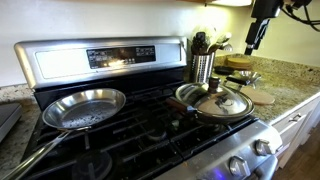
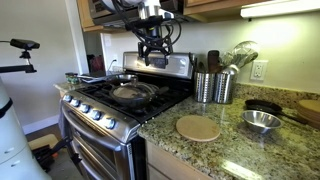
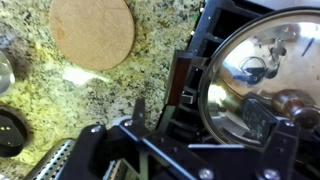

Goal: Uncover the pan

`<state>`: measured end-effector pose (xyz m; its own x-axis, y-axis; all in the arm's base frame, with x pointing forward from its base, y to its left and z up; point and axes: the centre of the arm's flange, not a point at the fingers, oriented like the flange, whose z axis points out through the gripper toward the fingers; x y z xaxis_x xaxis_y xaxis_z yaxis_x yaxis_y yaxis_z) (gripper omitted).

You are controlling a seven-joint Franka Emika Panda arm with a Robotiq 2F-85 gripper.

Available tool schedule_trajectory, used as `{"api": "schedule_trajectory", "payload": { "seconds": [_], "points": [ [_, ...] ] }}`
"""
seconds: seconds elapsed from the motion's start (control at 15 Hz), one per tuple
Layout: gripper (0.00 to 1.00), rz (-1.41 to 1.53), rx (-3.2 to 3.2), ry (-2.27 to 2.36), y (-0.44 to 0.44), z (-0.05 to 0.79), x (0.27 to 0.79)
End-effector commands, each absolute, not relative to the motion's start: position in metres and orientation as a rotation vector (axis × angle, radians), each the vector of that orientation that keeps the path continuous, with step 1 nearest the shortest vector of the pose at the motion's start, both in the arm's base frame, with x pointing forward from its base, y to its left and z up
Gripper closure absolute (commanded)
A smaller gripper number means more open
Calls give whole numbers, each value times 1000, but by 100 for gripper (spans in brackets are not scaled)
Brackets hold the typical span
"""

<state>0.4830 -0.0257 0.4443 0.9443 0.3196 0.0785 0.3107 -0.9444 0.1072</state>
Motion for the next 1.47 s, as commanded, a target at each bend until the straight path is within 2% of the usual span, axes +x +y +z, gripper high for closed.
{"api": "schedule_trajectory", "payload": {
  "seconds": [0.0,0.47,1.0,1.4],
  "points": [
    [0,252,3036,495,5,431,474],
    [0,202,3026,526,3,434,482],
    [0,344,3078,551,53,415,497],
    [0,275,3140,615,83,384,507]
  ]
}}
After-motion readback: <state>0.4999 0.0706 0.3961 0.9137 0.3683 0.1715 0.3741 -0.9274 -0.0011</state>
